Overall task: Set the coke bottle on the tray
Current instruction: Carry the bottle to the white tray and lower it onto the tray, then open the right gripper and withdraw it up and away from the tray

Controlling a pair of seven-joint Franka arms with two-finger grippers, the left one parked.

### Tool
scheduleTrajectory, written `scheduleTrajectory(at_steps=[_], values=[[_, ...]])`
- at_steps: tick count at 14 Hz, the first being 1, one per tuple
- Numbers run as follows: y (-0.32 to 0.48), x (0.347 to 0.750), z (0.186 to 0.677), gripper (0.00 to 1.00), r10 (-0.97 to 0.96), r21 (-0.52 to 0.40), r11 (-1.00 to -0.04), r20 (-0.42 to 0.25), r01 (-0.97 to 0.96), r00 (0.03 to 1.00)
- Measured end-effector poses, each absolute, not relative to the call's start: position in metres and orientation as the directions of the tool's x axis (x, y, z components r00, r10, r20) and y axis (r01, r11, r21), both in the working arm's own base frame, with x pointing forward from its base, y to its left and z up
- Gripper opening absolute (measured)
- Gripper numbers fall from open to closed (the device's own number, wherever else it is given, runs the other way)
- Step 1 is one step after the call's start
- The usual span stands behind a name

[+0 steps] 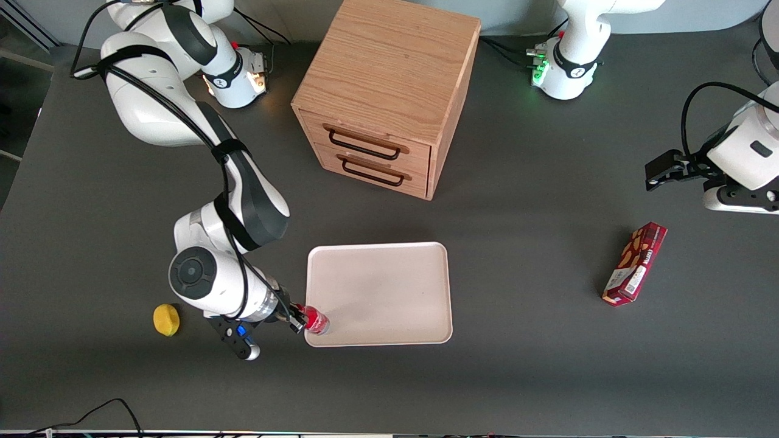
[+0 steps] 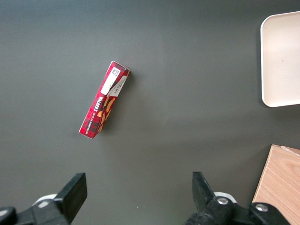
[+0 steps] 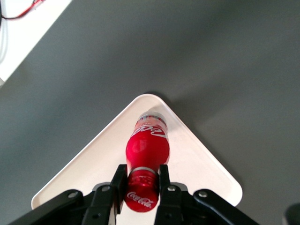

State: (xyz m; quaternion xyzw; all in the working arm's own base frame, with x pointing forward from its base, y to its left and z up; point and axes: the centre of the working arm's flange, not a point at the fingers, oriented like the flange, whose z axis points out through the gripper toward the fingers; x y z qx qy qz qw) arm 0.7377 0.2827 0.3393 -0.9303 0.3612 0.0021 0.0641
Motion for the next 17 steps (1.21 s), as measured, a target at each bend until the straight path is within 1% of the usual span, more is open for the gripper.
scheduleTrajectory(at_steps=[2, 3, 5, 6, 7, 8, 9, 11, 13, 14, 15, 17], values=[[0.286, 0.738, 0.335, 0.32, -0.672, -0.122, -0.73, -0.05, -0.672, 0.739], [0.287, 0.738, 0.334, 0.38, -0.672, -0.123, -0.73, -0.05, -0.672, 0.739], [0.285, 0.739, 0.339, 0.6, -0.674, -0.127, -0.728, -0.048, -0.674, 0.737], [0.284, 0.739, 0.345, 0.69, -0.674, -0.121, -0.728, -0.055, -0.675, 0.737], [0.282, 0.738, 0.357, 0.8, -0.665, -0.111, -0.738, -0.051, -0.666, 0.745], [0.278, 0.735, 0.382, 0.92, -0.641, -0.101, -0.762, -0.033, -0.64, 0.767], [0.271, 0.727, 0.418, 1.0, -0.595, -0.086, -0.799, -0.033, -0.595, 0.803], [0.242, 0.696, 0.505, 1.0, -0.49, -0.043, -0.87, -0.058, -0.492, 0.87], [0.204, 0.655, 0.585, 1.0, -0.4, 0.0, -0.916, -0.033, -0.401, 0.916], [0.187, 0.633, 0.61, 1.0, -0.362, 0.034, -0.932, -0.017, -0.362, 0.932], [0.17, 0.613, 0.623, 1.0, -0.337, 0.062, -0.94, -0.014, -0.335, 0.942], [0.126, 0.583, 0.628, 1.0, -0.324, 0.072, -0.945, -0.048, -0.32, 0.945]])
